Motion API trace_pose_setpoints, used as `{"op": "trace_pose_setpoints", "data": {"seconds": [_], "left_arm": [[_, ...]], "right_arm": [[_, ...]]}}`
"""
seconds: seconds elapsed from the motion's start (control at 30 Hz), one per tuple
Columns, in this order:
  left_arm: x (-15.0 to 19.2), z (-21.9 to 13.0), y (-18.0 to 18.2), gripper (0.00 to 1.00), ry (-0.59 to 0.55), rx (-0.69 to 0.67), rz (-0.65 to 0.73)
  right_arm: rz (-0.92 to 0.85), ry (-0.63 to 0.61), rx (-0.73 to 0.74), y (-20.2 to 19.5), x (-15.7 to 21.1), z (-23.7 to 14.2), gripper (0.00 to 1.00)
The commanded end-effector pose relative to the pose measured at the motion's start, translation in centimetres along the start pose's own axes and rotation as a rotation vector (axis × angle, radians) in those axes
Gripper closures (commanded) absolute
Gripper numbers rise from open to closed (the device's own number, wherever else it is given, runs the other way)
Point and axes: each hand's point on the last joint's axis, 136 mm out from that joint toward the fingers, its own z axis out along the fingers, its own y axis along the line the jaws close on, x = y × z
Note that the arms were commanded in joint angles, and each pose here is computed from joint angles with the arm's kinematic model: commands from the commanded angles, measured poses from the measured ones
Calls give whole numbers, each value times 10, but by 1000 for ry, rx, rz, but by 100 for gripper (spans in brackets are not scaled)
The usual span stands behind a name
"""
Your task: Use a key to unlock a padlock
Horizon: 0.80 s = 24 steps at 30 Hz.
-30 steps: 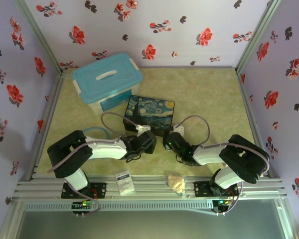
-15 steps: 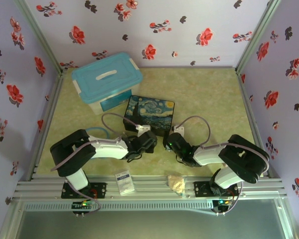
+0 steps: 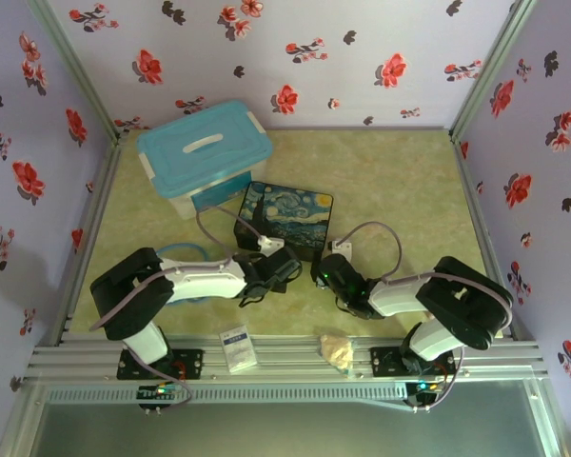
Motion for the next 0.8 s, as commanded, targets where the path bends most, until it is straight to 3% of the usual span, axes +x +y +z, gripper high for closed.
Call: {"op": "trace_pose_setpoints", "data": {"seconds": [0.0,0.23,0.43,0.67,0.77], "left_arm": [[-1,-5,18,79,20,-113,79],[-5,-7,21,78,2,-251,197],[9,10,1,76,28,-210,208],[2,0,-9,71,7,-178,209],[-7,-12,-17,61,-18,-127,199]], "right_arm": [[16,19,15,-2,5,6,66],[17,16,13,0,3,7,66],[19,21,17,-3,6,6,66],[19,25,21,-5,8,5,66],[28,28,-19,2,7,3,64]]}}
